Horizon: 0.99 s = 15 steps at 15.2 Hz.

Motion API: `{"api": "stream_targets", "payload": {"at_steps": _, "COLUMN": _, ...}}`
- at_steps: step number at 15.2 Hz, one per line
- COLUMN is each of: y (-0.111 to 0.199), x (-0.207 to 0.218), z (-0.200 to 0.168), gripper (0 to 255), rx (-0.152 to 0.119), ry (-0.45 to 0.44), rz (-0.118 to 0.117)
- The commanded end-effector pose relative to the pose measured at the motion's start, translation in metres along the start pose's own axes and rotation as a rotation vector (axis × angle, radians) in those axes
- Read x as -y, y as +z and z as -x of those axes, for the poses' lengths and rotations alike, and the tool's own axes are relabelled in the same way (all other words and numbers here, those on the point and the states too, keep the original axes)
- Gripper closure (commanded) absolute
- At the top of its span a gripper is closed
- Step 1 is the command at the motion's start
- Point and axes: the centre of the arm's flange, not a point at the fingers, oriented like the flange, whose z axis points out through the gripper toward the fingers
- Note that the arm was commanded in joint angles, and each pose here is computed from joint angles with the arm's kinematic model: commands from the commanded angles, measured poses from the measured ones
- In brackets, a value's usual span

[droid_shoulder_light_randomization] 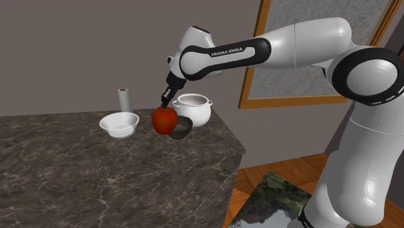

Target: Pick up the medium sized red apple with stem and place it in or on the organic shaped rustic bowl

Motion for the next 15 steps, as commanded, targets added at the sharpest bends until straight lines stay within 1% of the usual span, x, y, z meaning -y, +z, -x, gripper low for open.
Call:
{"api": "stream_targets", "payload": {"at_steps": 1, "y": -0.011, "x": 0.0, "z": -0.004, "gripper": 255, "rx": 0.0, "ry": 0.0, "rz": 0.0}}
{"api": "stream_targets", "payload": {"at_steps": 7, "y": -0.037, "x": -0.001, "z": -0.016, "gripper": 255, "rx": 0.0, "ry": 0.0, "rz": 0.0}}
{"api": "stream_targets", "payload": {"at_steps": 15, "y": -0.082, "x": -0.095, "z": -0.029, "gripper": 255, "rx": 0.0, "ry": 0.0, "rz": 0.0}}
